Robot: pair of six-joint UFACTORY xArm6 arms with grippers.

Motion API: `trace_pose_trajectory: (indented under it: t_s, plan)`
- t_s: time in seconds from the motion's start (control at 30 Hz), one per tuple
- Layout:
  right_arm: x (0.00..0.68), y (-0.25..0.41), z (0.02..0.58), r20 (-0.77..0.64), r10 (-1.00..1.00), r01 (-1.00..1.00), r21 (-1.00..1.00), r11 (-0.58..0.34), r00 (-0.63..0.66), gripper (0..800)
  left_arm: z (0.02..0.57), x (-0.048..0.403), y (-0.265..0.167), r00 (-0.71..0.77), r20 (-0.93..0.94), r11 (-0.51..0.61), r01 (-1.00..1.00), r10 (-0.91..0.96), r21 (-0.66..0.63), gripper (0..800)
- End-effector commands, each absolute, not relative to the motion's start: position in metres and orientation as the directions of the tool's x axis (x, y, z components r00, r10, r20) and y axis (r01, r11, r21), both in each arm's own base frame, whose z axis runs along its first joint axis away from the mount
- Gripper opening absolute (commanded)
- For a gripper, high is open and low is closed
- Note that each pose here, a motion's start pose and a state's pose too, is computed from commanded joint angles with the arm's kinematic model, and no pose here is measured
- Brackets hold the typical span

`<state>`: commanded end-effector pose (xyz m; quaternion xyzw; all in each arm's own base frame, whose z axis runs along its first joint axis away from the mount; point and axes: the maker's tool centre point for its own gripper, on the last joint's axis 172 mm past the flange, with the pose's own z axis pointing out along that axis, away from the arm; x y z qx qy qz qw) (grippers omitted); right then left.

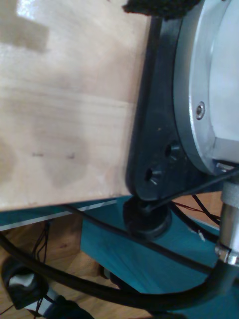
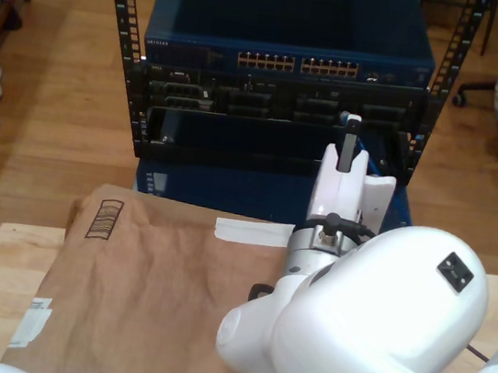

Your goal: Grab the cable and plug it in

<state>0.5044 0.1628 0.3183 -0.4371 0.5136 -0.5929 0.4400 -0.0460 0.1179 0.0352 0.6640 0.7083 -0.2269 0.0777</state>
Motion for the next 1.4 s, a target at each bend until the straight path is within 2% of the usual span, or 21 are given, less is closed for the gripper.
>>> trace_pose_trajectory:
  t_s: [0.07,0.23,0.37,0.57,0.73,0.8,1.4]
  plan:
    - [0.511,0.147,0.320,0.058,-0.965,0.075,-0.994,-0.079,-0.257,0,0.035,-0.046,0.118,-0.106,-0.411,0.015,0.976,0.905,-0.218,799]
    - [0.528,0.151,0.336,0.034,-0.983,0.135,-0.989,-0.059,-0.182,0,0.035,-0.046,0.118,-0.106,-0.411,0.015,0.976,0.905,-0.218,799]
    - [0.540,0.151,0.355,-0.005,-0.982,0.175,-0.984,-0.029,-0.191,0,0.035,-0.046,0.118,-0.106,-0.411,0.015,0.976,0.905,-0.218,799]
    - [0.557,0.122,0.339,0.009,-0.969,0.154,-0.987,-0.048,-0.245,0,0.035,-0.046,0.118,-0.106,-0.411,0.015,0.976,0.905,-0.218,799]
    - [0.564,0.146,0.327,0.017,-0.995,0.144,-0.989,-0.031,-0.098,0,0.035,-0.046,0.118,-0.106,-0.411,0.015,0.976,0.905,-0.218,799]
    - [0.571,0.144,0.324,0.011,-0.997,0.128,-0.992,-0.021,-0.081,0,0.035,-0.046,0.118,-0.106,-0.411,0.015,0.976,0.905,-0.218,799]
    - [0.601,0.146,0.297,0.007,-0.995,0.115,-0.993,-0.019,-0.104,0,0.035,-0.046,0.118,-0.106,-0.411,0.015,0.976,0.905,-0.218,799]
